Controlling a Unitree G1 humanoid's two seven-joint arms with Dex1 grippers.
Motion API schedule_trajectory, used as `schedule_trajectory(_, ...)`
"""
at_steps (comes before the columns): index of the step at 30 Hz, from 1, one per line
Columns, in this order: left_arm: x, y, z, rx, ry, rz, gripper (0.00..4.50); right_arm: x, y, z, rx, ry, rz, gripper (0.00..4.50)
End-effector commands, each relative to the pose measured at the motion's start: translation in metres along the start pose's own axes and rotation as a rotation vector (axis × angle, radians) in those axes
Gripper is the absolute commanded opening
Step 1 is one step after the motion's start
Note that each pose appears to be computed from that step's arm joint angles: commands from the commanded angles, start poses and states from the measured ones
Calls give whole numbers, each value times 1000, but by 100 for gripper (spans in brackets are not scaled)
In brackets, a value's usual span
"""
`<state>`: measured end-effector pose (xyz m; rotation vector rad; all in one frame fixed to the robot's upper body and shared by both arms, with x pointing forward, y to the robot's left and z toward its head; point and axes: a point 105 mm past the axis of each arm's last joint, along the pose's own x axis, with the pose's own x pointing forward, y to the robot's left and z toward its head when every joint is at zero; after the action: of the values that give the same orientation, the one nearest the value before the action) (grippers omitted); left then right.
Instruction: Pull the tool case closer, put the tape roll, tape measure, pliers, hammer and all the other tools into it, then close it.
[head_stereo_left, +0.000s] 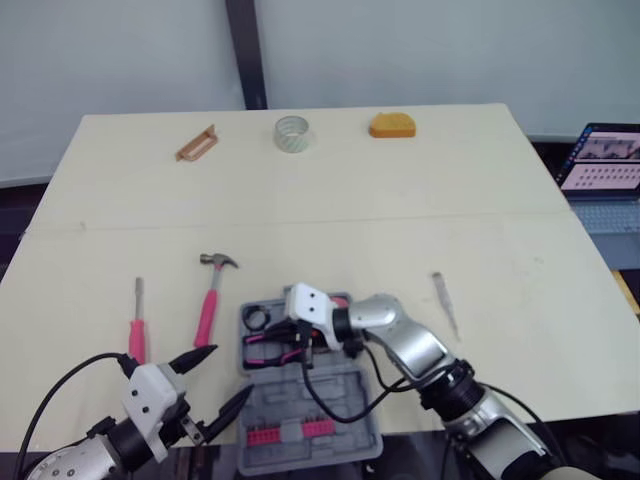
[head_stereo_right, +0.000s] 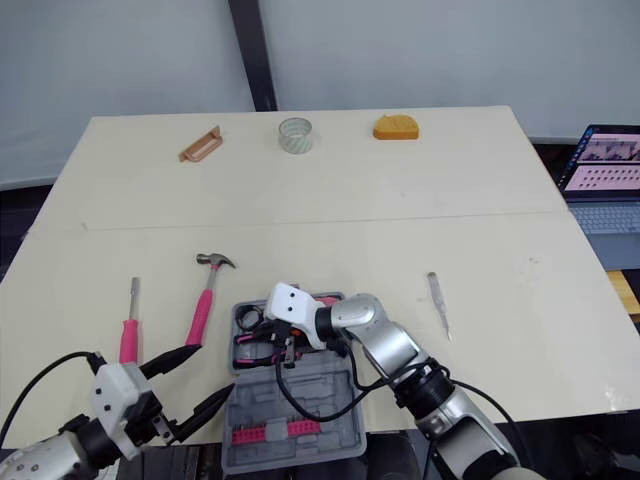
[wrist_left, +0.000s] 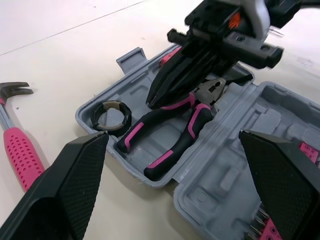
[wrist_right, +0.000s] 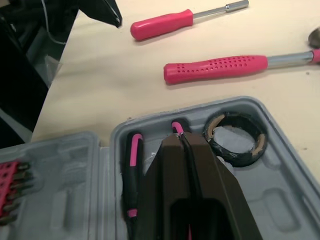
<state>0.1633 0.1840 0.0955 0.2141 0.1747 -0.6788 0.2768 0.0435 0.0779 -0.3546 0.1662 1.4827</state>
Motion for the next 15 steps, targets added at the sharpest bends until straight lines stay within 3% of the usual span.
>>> schedule_trajectory(1, -1, -2, 5, 17, -7, -1, 450, 2, -7, -1, 0, -31, -35, 3)
schedule_trajectory(10, 1, -1, 7, 29, -13, -4, 450, 4, -7, -31, 17, 53, -44, 3)
schedule_trajectory(15, 2, 1, 7, 36, -14, -2, 450, 0, 0, -58, -62, 193, -18, 3)
